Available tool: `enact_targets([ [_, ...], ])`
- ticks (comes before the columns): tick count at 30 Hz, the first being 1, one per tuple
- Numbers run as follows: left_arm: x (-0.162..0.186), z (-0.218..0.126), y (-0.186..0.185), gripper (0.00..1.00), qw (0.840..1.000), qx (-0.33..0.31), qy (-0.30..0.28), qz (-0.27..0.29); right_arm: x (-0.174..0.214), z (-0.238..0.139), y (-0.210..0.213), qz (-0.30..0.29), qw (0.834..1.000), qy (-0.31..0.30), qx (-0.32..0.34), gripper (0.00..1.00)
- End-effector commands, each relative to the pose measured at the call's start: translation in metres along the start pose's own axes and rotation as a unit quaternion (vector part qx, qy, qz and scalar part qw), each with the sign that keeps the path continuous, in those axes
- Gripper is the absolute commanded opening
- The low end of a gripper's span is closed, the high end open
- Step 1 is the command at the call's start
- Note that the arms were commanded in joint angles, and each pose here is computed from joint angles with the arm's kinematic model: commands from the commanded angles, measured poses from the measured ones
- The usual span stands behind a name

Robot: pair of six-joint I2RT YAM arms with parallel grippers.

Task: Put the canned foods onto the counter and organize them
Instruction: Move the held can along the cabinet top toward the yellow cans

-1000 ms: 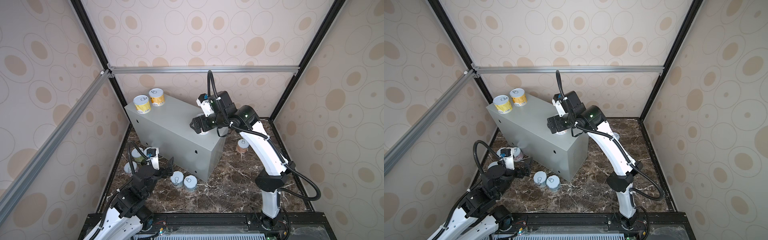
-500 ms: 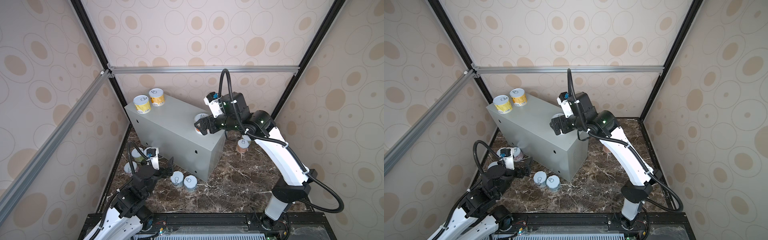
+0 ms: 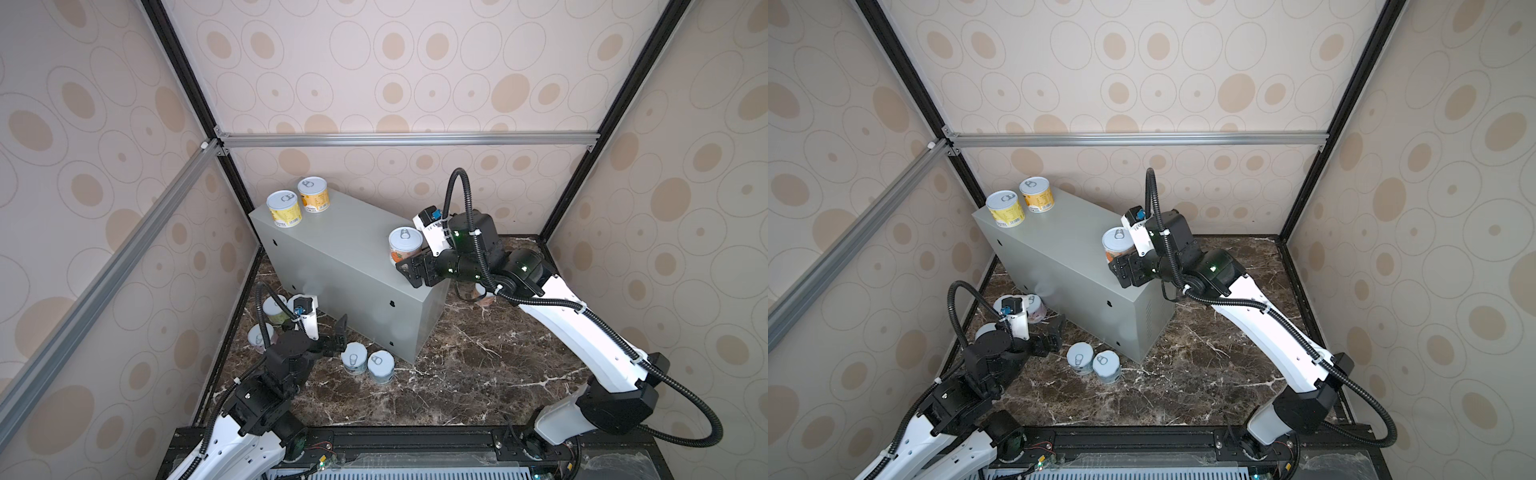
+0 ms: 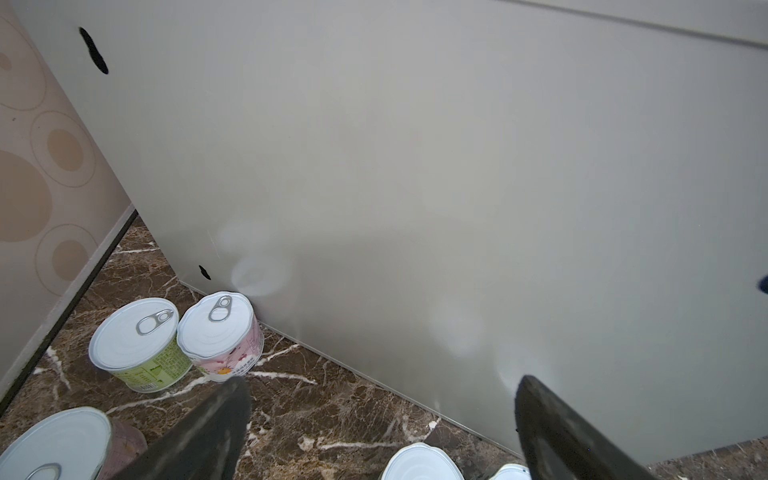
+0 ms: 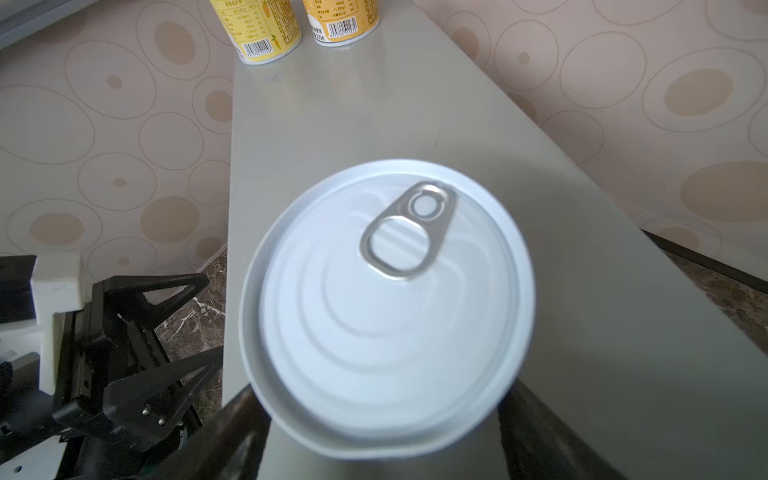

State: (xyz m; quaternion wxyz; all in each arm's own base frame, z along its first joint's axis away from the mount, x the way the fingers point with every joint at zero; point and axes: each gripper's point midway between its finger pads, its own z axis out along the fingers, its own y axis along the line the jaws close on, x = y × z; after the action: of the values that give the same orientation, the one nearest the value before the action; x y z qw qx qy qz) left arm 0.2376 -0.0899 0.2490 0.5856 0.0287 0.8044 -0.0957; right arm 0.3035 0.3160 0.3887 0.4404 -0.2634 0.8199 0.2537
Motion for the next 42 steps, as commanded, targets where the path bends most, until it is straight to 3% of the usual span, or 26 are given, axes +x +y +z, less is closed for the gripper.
enact_targets([
  [1,-0.007,-0.001,0.004,0.99,1.000,-0.009,-0.011,-0.002,-0.017,-0.001,0.010,-0.014,0.999,-0.036,-0.019,0.82],
  [5,-0.006,-0.001,0.004,0.99,1.000,-0.011,-0.010,-0.002,-0.021,0.012,0.009,-0.018,0.999,-0.035,-0.025,0.72],
  [11,-0.007,-0.001,0.004,0.99,1.000,-0.012,-0.011,-0.001,-0.029,0.035,0.007,-0.021,0.999,-0.032,-0.029,0.65],
  [33,-0.004,0.001,0.004,0.99,1.000,-0.013,-0.005,0.004,-0.061,0.141,0.004,-0.006,0.996,-0.049,-0.077,0.53],
  [42,-0.002,0.003,0.004,0.99,1.000,-0.013,0.000,0.005,-0.083,0.171,0.003,0.008,0.992,-0.084,-0.089,0.51],
])
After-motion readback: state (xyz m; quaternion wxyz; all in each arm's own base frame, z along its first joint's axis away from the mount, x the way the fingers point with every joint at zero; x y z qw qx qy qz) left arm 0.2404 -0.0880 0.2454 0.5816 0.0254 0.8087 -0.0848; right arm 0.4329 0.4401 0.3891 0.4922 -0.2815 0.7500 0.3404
